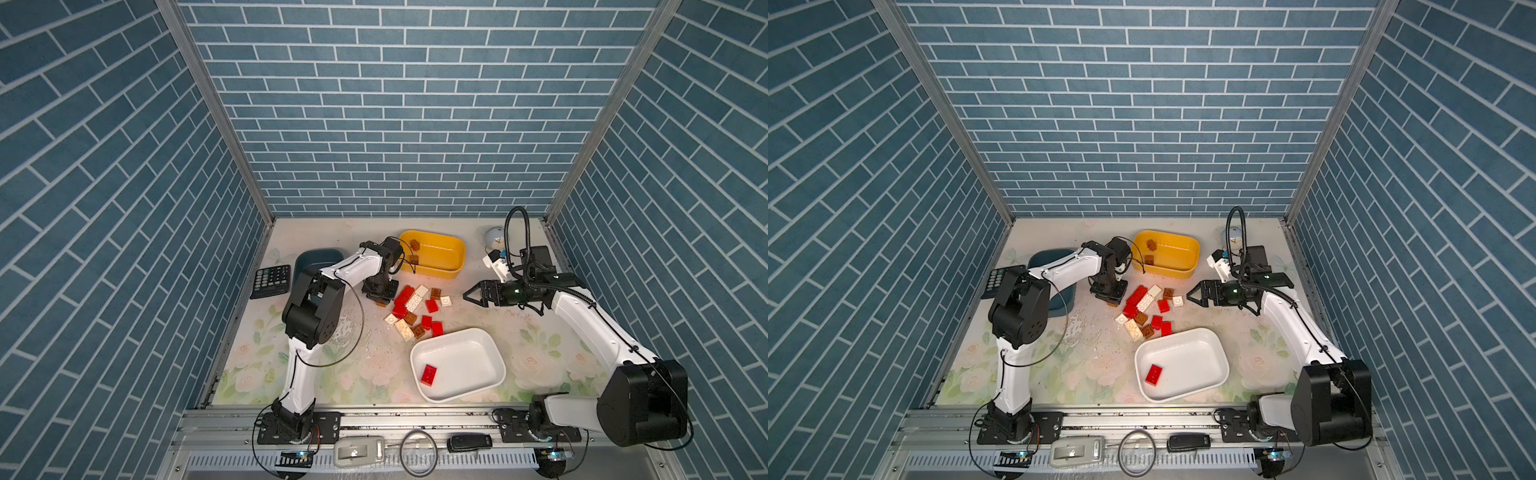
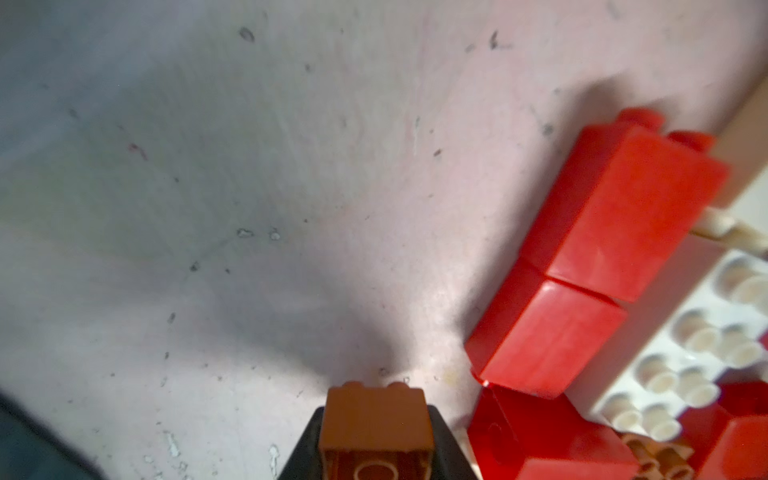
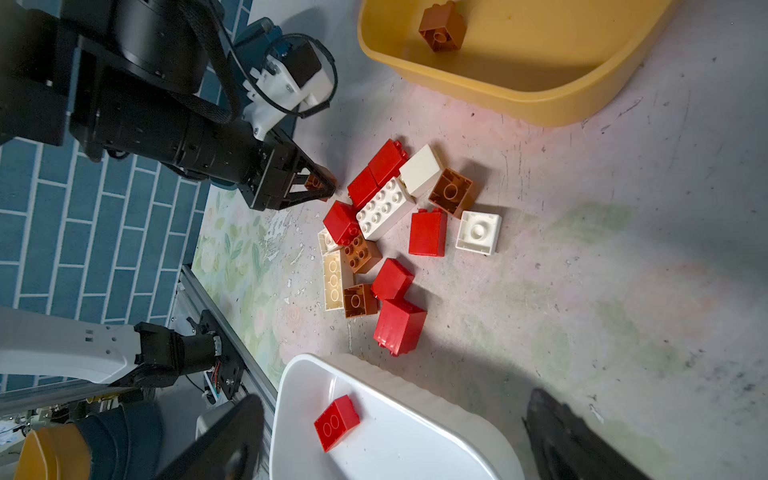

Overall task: Sort the legos into containers by color
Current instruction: Pick up the lego from the center of the table, then place the lego in the container.

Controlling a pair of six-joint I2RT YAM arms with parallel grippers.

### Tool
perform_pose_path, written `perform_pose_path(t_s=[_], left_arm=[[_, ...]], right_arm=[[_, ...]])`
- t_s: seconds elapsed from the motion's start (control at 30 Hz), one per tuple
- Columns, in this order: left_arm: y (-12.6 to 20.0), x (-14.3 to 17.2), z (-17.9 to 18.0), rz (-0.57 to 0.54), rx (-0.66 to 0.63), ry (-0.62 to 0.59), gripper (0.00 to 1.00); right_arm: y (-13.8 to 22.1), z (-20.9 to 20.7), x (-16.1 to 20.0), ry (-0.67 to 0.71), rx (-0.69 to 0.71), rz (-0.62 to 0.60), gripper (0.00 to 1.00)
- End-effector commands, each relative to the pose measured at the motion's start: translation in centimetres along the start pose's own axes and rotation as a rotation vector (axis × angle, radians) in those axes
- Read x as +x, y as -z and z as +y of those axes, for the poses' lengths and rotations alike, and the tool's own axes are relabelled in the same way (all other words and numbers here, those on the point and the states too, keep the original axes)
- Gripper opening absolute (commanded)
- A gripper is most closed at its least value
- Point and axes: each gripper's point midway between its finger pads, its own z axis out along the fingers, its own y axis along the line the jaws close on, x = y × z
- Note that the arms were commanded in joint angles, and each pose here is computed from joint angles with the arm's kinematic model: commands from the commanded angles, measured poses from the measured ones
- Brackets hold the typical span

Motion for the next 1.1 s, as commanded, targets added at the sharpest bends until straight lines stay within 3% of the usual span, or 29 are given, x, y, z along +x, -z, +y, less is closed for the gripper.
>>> perform_pose_path(t_s=[0.0, 0.17, 0.37, 0.73, 0.8, 0.9, 1.07], left_arm=[[4.3, -0.5, -0.4, -0.059, 0.016, -0.006, 0.25], [7.8, -3.8, -2.2, -0.179, 0.101, 0.015, 0.26], [9.4, -10.6, -4.4, -0.335, 0.170, 0.044, 0.27], [5.7, -18.8, -5.6, -0.449, 0.179, 0.080, 0.29], [5.0, -19.8, -5.5, -0.474, 0.170, 0.085, 0.33], [4.7, -20.6, -5.5, -0.498, 0.166, 0.091, 0.48], [6.3, -19.5, -5.2, -0.480, 0.146, 0.063, 0.69]], right_arm=[[0.2, 0.5, -1.0, 0.043, -0.023, -0.016, 0.99], [0.1, 0.6, -1.6, 0.049, -0.032, -0.028, 0.99], [0.3, 0.8, -2.1, 0.053, -0.030, -0.045, 0.99], [0.6, 0.8, -2.2, 0.055, -0.021, -0.049, 0.99], [0.5, 0.9, -2.1, 0.054, -0.026, -0.046, 0.99], [0.6, 0.9, -2.1, 0.057, -0.024, -0.046, 0.99], [0.6, 1.0, -1.9, 0.053, -0.026, -0.041, 0.99]])
